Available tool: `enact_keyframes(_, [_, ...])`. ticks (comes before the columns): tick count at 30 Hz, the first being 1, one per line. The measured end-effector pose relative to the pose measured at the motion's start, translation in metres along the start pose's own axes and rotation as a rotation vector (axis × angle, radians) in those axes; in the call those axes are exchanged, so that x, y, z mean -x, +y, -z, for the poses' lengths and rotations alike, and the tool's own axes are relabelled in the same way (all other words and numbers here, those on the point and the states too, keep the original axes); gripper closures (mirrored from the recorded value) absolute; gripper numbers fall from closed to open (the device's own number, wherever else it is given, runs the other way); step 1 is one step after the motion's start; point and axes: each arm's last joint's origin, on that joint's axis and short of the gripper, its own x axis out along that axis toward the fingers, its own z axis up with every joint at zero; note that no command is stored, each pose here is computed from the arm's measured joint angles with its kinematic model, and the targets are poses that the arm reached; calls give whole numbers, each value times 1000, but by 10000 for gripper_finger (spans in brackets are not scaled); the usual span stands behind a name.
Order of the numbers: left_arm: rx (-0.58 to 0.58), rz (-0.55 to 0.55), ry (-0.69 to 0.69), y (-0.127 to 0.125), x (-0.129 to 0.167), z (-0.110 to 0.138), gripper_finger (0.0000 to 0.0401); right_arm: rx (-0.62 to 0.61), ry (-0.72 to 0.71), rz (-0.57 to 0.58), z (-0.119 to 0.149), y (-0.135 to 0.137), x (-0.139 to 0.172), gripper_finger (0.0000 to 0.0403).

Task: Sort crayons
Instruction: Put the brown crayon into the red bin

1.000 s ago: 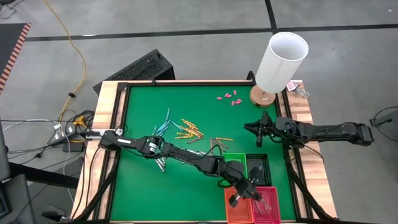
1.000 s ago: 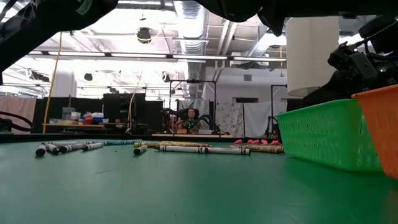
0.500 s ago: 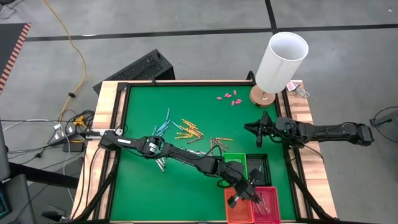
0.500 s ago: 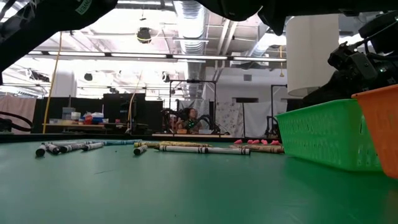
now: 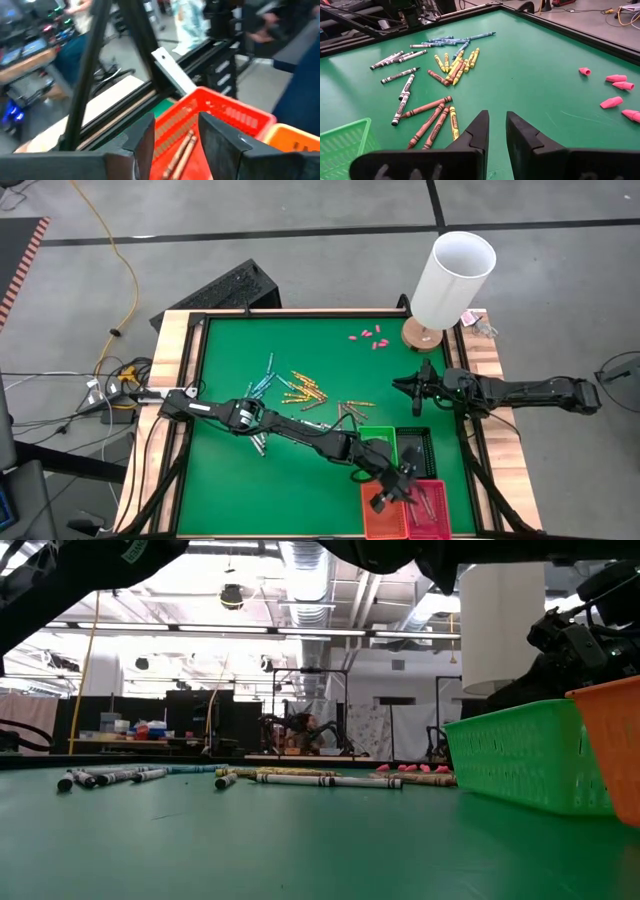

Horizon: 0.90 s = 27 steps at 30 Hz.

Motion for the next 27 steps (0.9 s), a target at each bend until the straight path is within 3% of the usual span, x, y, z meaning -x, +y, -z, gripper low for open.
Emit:
enact_keyframes(4, [97,-62,82,11,8,-9,256,0,0,0,0,0,0,335])
enact_keyframes(7, [132,-102,226,25,26,-28,257,6,0,0,0,0,0,335])
enact_keyframes(12, [178,-160,498,47,84,-83,264,10,7,0,1,0,0,335])
enact_keyframes(17, [279,-80,803,44,132,-96,266,11,14,-1,1,0,-1,335])
enact_keyframes(22, [299,-163,891,46,174,-130,266,13,21,0,2,0,-1,335])
enact_keyframes(27, [365,-207,954,32,194,-114,266,15,30,1,2,0,-2,335])
